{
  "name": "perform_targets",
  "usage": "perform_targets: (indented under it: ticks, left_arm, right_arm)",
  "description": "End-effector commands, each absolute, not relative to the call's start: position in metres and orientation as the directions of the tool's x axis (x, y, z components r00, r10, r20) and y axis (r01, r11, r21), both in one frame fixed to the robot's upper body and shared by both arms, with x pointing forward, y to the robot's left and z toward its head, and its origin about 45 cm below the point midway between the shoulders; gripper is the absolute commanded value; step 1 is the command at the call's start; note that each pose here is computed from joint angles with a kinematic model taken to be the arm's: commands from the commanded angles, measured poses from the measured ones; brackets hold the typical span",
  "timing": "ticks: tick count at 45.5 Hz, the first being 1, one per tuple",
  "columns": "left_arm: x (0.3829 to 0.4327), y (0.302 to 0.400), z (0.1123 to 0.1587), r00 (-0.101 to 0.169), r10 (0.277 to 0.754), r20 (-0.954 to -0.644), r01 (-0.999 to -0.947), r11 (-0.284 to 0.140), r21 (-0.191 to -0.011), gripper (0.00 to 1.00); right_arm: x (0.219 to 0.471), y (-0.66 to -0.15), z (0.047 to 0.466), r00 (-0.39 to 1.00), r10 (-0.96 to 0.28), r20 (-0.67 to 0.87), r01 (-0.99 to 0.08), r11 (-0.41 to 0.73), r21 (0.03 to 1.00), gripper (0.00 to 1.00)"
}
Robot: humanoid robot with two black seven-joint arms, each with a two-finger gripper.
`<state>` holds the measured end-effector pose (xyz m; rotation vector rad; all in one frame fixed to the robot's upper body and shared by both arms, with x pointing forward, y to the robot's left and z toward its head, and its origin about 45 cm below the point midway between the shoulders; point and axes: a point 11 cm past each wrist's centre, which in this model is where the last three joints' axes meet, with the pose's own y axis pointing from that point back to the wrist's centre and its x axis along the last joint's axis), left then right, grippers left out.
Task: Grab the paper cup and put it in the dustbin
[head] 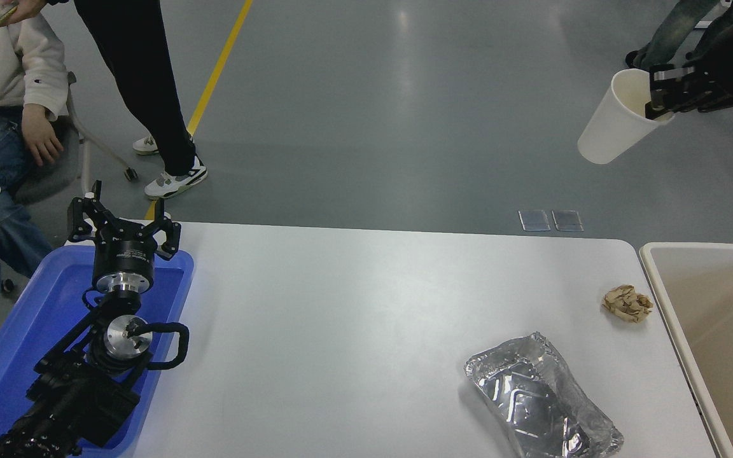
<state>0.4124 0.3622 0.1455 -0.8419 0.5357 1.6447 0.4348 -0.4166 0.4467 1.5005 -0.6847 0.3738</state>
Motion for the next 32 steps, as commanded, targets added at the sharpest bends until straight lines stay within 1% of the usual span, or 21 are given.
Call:
perform_targets:
  ticks: [1, 3, 8, 13, 17, 23, 24, 28, 30, 32]
  left_arm:
    - [0.4124, 0.3622, 0.1455, -0.088, 0.638, -0.765, -0.9662, -0.241, -0.09, 0.99]
    - [0.4124, 0.3622, 0.1455, -0.088, 0.638, -0.765, -0.9662, -0.241, -0.09, 0.99]
    - [0.4124, 0.3622, 0.1455, -0.088, 0.638, -0.765, -0.9662, -0.241, -0.09, 0.99]
    - [0.4124, 0.3622, 0.1455, -0.088, 0.638, -0.765, -0.9662, -0.241, -0.09, 0.99]
    - [0.4124, 0.3622, 0.1455, -0.088, 0.638, -0.765, -0.9662, -0.241, -0.09, 0.99]
    - [0.4124, 0.3622, 0.1455, -0.088, 0.638, -0.765, -0.9662, -0.241, -0.09, 0.99]
    - [0.4124, 0.3622, 0.1455, -0.088, 0.638, -0.765, -0.9662, -0.241, -0.09, 0.99]
    - [0.4124, 0.3622, 0.1455, -0.088, 0.638, -0.765, -0.9662, -0.241, -0.09, 0.99]
    - [0.4124, 0.3622, 0.1455, -0.088, 0.638, -0.765, -0.9662, -0.241, -0.09, 0.99]
    - [0.4124, 0.3622, 0.1455, -0.088, 0.638, -0.765, -0.9662, -0.241, -0.09, 0.99]
  right_arm:
    - [0.412, -0.511, 0.437, 0.546, -0.409, 0.731, -0.724, 0.208, 0.657, 0.0]
    - [0.404, -0.532, 0.43, 0.461, -0.479, 0.747, -0.747, 0.244, 0.618, 0.0]
    - [0.399, -0.564, 0.415, 0.233, -0.585, 0.777, -0.789, 0.354, 0.503, 0.0]
    - [0.391, -0.595, 0.401, 0.01, -0.646, 0.763, -0.766, 0.485, 0.421, 0.0]
    - [0.389, -0.607, 0.38, -0.111, -0.674, 0.73, -0.731, 0.553, 0.4, 0.0]
    - [0.392, -0.618, 0.342, -0.264, -0.667, 0.697, -0.671, 0.646, 0.364, 0.0]
    - [0.392, -0.621, 0.33, -0.294, -0.661, 0.69, -0.655, 0.665, 0.358, 0.0]
    - [0.381, -0.634, 0.292, -0.364, -0.644, 0.673, -0.597, 0.715, 0.363, 0.0]
    - [0.375, -0.637, 0.272, -0.396, -0.646, 0.652, -0.574, 0.728, 0.373, 0.0]
    - [0.369, -0.635, 0.249, -0.399, -0.657, 0.639, -0.559, 0.727, 0.398, 0.0]
